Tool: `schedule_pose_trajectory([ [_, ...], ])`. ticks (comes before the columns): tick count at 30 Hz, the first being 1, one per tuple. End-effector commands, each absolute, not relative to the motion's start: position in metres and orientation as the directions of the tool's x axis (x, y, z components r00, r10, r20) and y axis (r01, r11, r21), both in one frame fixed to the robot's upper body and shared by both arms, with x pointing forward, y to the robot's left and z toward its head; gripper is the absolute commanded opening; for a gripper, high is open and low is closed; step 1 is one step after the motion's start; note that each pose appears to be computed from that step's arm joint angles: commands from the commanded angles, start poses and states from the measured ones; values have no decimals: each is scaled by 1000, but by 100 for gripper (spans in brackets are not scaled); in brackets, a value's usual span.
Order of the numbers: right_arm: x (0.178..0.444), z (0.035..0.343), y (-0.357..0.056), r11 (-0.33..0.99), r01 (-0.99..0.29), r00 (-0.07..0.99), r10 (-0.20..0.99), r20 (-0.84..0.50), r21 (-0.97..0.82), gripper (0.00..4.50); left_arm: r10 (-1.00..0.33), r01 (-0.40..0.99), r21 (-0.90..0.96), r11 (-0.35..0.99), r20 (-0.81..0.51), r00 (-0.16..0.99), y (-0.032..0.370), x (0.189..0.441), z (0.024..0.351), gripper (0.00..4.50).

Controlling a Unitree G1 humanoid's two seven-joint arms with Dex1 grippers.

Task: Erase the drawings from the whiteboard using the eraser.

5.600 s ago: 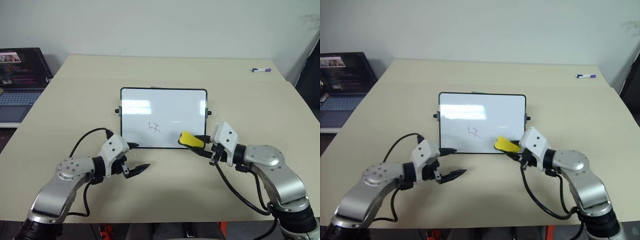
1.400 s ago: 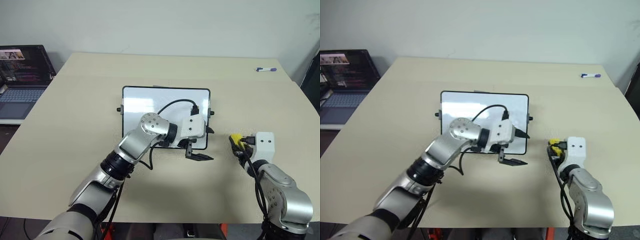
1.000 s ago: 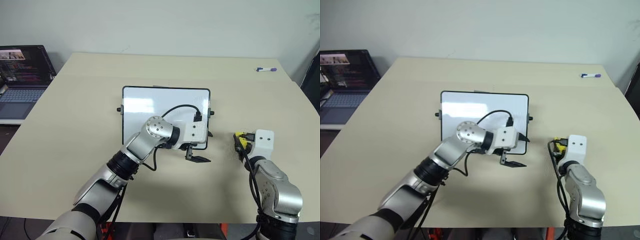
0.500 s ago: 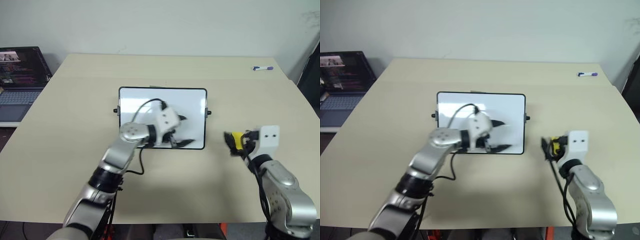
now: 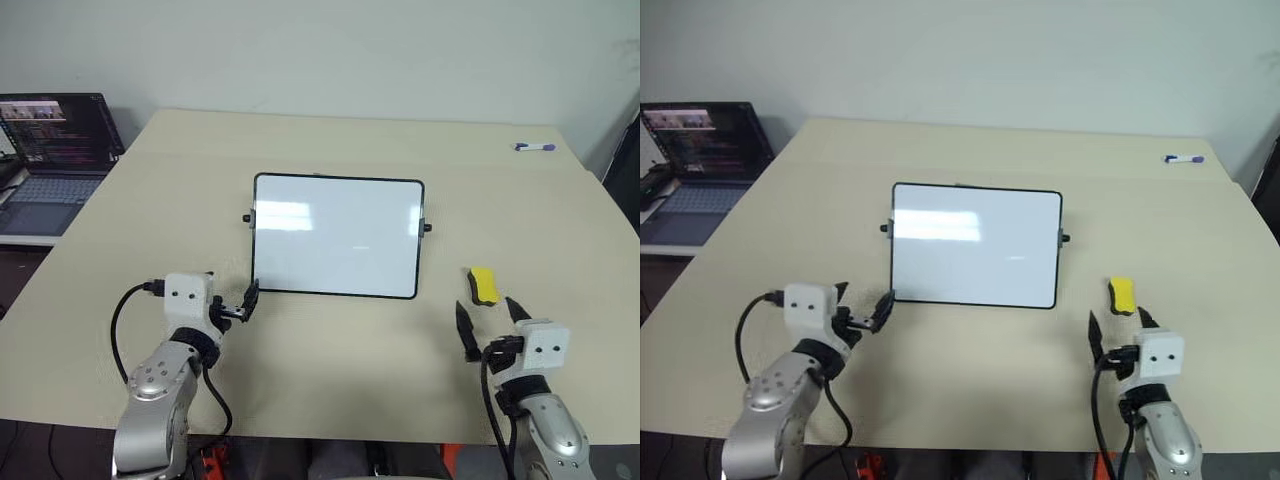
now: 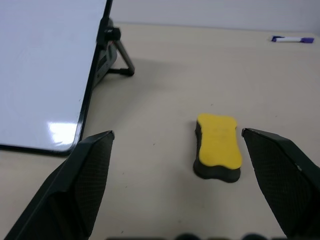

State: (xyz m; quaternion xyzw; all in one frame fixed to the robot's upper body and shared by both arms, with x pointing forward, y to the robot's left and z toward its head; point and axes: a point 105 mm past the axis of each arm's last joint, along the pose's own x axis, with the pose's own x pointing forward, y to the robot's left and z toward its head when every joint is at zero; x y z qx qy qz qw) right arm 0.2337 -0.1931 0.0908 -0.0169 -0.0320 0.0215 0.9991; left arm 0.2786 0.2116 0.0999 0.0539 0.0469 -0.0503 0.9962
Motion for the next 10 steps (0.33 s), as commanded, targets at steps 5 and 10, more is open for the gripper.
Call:
schedule_pose_trajectory([
  [5, 234, 100, -205, 999, -9, 995, 14, 95, -44, 447, -40, 37, 160, 986, 12, 999, 209, 278, 116, 450],
  [10, 239, 101, -211, 997, -29, 997, 34, 73, -69, 447, -14, 12, 153, 988, 14, 1000, 208, 277, 110, 450],
])
